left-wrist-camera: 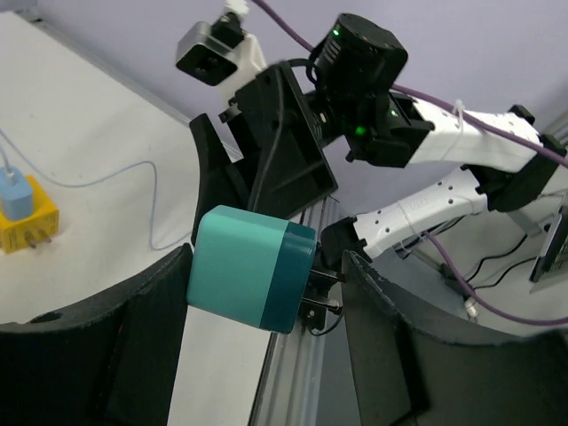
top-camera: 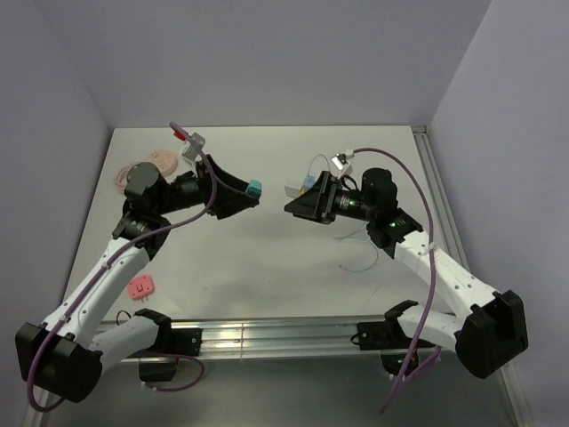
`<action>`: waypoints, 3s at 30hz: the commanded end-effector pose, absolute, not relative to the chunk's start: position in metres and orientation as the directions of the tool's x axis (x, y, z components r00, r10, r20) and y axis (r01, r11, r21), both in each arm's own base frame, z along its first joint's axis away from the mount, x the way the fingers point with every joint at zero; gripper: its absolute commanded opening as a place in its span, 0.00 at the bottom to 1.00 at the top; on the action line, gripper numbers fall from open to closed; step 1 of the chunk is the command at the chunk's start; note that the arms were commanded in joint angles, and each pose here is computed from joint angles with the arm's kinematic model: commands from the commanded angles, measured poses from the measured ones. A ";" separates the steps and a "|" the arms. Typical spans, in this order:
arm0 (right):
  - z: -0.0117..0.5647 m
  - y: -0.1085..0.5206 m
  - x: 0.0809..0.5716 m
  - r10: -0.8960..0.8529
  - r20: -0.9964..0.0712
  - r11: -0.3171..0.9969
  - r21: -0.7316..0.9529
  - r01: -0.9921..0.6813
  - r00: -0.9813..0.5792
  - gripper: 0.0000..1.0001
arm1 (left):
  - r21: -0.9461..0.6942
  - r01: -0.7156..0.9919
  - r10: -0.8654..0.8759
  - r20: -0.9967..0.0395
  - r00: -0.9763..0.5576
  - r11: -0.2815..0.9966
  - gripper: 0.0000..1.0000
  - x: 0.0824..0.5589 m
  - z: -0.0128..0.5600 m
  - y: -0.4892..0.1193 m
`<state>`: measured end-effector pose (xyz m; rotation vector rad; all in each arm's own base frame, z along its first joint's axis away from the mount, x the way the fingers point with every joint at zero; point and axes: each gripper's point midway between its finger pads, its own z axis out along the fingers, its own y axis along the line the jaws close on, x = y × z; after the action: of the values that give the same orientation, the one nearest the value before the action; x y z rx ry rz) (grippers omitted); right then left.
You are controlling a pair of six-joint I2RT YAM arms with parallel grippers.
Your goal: Insert the plug
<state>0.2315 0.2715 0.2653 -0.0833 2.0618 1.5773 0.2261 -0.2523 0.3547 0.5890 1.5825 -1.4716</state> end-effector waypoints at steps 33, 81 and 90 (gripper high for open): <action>0.371 0.298 0.168 0.169 -0.178 -0.076 0.978 -0.193 -0.969 0.77 | -0.182 0.977 -0.183 -0.970 -0.159 0.115 0.00 0.174 0.384 -0.319; 0.350 0.241 0.234 0.710 -0.112 0.195 0.980 0.041 -0.695 0.00 | -0.157 0.761 -0.272 -0.962 0.027 0.629 0.99 0.200 0.365 -0.335; 0.344 0.245 0.227 0.694 -0.089 0.187 0.981 0.060 -0.714 0.00 | -0.174 0.731 -0.292 -0.956 0.035 0.659 0.90 0.206 0.369 -0.343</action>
<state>0.2310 0.2464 0.3176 0.7189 2.0078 1.5107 0.1994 -0.3472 0.3304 0.5112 1.3943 -0.8236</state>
